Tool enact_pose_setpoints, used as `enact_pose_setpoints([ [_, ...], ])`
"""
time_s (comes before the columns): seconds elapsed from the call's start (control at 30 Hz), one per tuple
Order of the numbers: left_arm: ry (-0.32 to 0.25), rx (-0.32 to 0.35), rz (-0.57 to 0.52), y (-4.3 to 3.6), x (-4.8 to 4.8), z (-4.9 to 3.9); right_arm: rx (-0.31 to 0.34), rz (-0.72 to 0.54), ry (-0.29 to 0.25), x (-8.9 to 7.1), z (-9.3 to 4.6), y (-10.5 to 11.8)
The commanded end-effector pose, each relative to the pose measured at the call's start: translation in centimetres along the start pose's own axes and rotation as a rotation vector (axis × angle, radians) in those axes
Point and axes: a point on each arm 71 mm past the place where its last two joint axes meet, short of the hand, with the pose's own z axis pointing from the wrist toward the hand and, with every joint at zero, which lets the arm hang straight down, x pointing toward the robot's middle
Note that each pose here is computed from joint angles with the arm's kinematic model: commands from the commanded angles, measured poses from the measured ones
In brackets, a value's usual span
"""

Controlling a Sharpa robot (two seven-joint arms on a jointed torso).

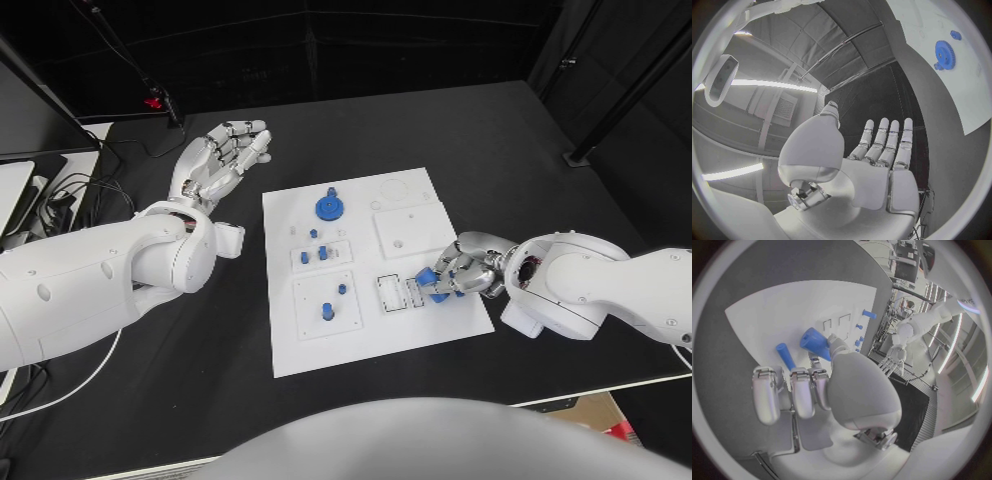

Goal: Assemble the parts on the task board

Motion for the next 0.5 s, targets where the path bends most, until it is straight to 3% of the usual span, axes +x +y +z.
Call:
enact_pose_setpoints([
  [0.03, 0.001, 0.122, -0.004, -0.93, 0.02, 0.01, -0.031, 0.221, 0.001, 0.0, -0.4, 0.3],
  [0.3, -0.001, 0.12, -0.002, -0.87, -0.04, 0.01, -0.064, 0.295, -0.018, -0.5, -1.2, 0.6],
  [0.5, 0.0, 0.12, -0.002, -0.86, 0.08, 0.06, -0.08, 0.292, 0.01, -0.4, -1.2, 1.8],
])
